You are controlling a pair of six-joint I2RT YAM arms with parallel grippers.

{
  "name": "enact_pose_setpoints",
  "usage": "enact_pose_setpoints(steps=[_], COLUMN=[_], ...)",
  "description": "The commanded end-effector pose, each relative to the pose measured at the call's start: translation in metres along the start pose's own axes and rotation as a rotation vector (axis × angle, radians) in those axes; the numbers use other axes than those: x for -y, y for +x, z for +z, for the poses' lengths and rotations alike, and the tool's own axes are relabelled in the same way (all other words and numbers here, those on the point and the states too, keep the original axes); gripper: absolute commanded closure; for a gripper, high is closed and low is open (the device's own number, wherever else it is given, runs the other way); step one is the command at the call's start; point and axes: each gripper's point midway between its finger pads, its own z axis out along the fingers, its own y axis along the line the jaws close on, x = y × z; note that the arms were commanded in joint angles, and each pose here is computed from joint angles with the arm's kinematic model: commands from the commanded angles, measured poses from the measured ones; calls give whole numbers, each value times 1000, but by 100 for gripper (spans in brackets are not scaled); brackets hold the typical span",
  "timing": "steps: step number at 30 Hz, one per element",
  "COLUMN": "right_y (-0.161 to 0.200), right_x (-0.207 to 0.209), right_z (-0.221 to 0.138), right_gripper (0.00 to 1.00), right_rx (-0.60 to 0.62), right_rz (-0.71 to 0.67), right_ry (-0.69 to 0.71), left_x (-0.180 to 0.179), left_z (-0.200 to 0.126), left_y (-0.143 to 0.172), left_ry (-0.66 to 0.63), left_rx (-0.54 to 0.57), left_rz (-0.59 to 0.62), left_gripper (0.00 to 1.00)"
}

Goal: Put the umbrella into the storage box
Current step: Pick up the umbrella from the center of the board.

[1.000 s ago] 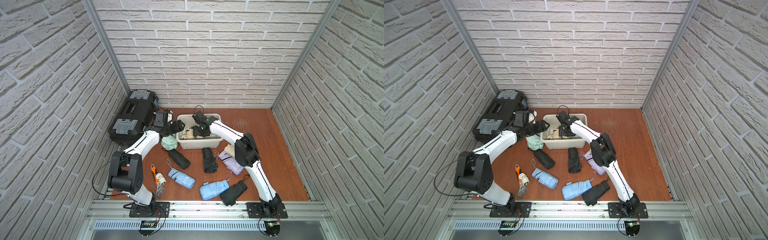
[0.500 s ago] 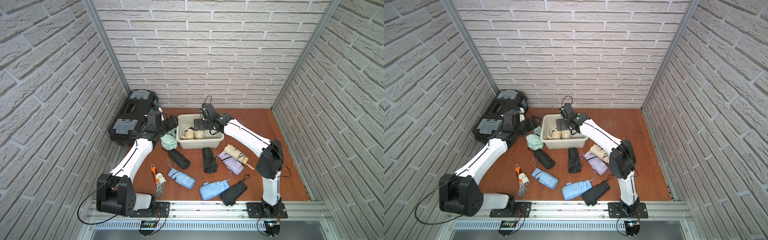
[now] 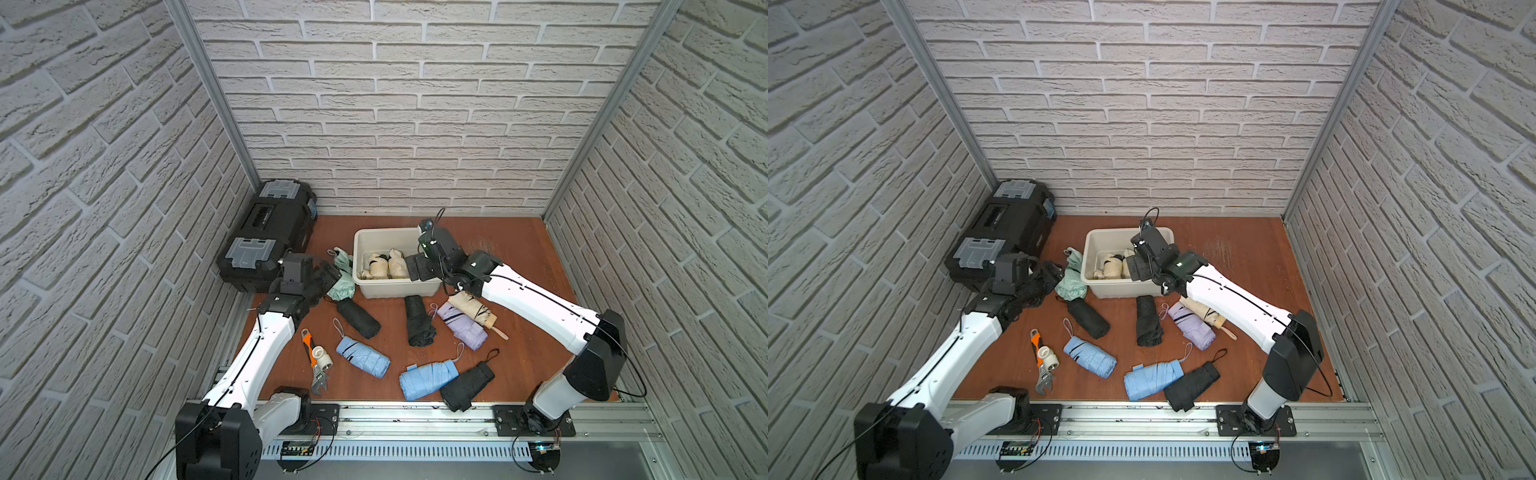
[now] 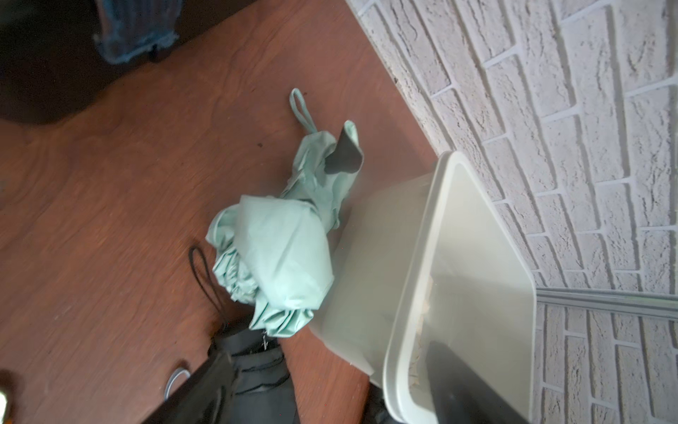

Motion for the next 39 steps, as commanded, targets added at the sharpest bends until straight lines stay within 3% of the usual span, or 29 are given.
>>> enact_pose_setpoints(steps=[1, 6, 12, 18, 27, 39], right_y=[-7, 22, 93, 164, 214, 225], right_x=[3, -58, -154, -211, -236, -228], right_z=[-16, -29, -52, -55, -25, 12], right_gripper=[1, 7, 2, 1, 0, 0], right_rx=[64, -9, -67, -154, -234, -237], right_rz=[40, -36, -454, -702, -765, -782], right_ry=[-51, -305, -483, -610, -618, -480], left_x=[-11, -30, -34, -36, -39, -40], left_z=[-7, -6, -3, -11, -13, -14], left_y=[0, 10, 5, -8, -14, -20], left_ry=[-20, -60, -73, -82, -93, -99], left_rx=[24, 18, 45, 106, 126, 137], left_rz=[-56, -142, -174, -176, -181, -166], left_gripper=[14, 15, 16, 16, 16, 15])
